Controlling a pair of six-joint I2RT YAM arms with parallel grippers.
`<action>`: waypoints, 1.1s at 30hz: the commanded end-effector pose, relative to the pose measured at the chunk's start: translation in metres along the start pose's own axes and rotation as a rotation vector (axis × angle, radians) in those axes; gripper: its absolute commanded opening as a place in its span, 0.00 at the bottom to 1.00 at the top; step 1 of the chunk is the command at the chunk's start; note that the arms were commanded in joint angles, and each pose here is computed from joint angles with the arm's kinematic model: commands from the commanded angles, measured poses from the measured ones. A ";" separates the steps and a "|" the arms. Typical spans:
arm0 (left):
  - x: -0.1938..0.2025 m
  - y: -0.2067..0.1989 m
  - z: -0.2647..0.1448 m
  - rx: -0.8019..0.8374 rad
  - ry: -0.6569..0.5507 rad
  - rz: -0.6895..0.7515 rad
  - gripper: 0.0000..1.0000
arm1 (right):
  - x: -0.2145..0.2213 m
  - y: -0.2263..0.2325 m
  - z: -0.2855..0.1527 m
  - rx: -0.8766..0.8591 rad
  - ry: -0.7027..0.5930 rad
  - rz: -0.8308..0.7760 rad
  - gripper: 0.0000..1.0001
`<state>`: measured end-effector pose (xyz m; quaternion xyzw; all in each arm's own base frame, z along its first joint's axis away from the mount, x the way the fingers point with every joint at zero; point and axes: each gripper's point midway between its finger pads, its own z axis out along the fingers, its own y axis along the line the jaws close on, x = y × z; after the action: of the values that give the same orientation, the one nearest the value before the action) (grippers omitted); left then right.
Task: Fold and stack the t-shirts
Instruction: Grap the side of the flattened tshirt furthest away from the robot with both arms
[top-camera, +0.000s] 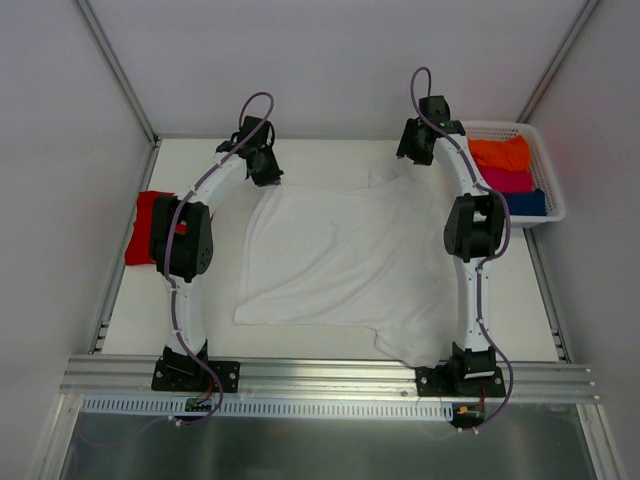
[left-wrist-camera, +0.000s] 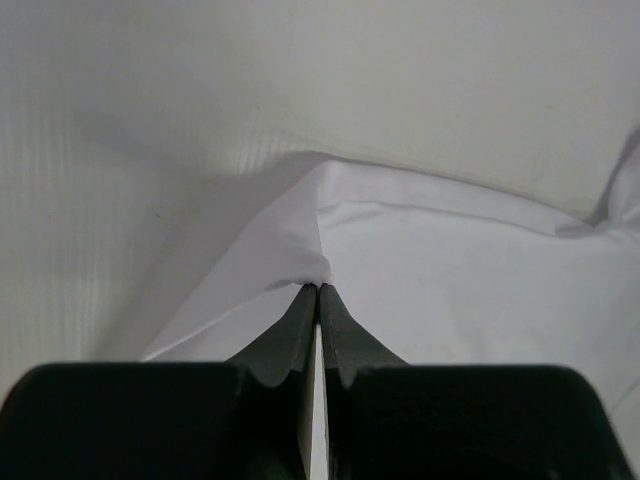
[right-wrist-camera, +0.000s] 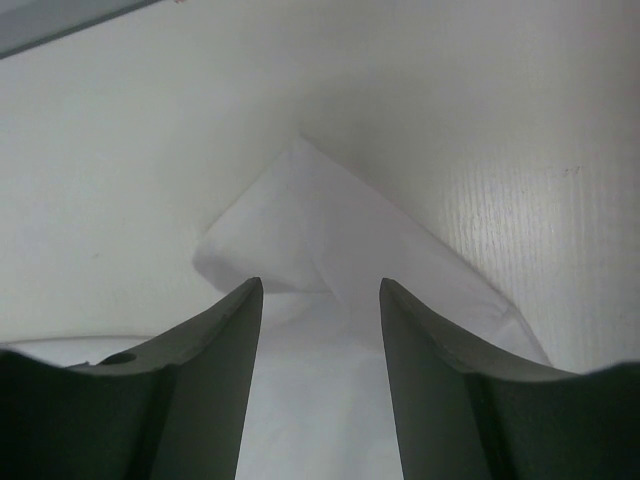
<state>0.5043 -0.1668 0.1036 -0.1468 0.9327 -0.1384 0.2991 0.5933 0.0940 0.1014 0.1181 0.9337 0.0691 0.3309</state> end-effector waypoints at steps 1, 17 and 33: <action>-0.029 -0.041 -0.053 0.139 -0.044 0.031 0.00 | -0.006 -0.002 -0.021 -0.046 0.047 0.057 0.54; -0.027 -0.053 -0.061 0.197 0.015 0.050 0.00 | 0.044 -0.008 0.008 -0.099 0.226 0.056 0.54; -0.028 -0.052 -0.053 0.209 0.036 0.029 0.00 | -0.018 -0.007 0.006 -0.056 -0.008 0.251 0.09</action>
<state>0.5040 -0.1947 0.1681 -0.1044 0.9238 -0.2185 0.2965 0.5843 0.0913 0.0443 0.1796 0.9449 0.1228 0.2445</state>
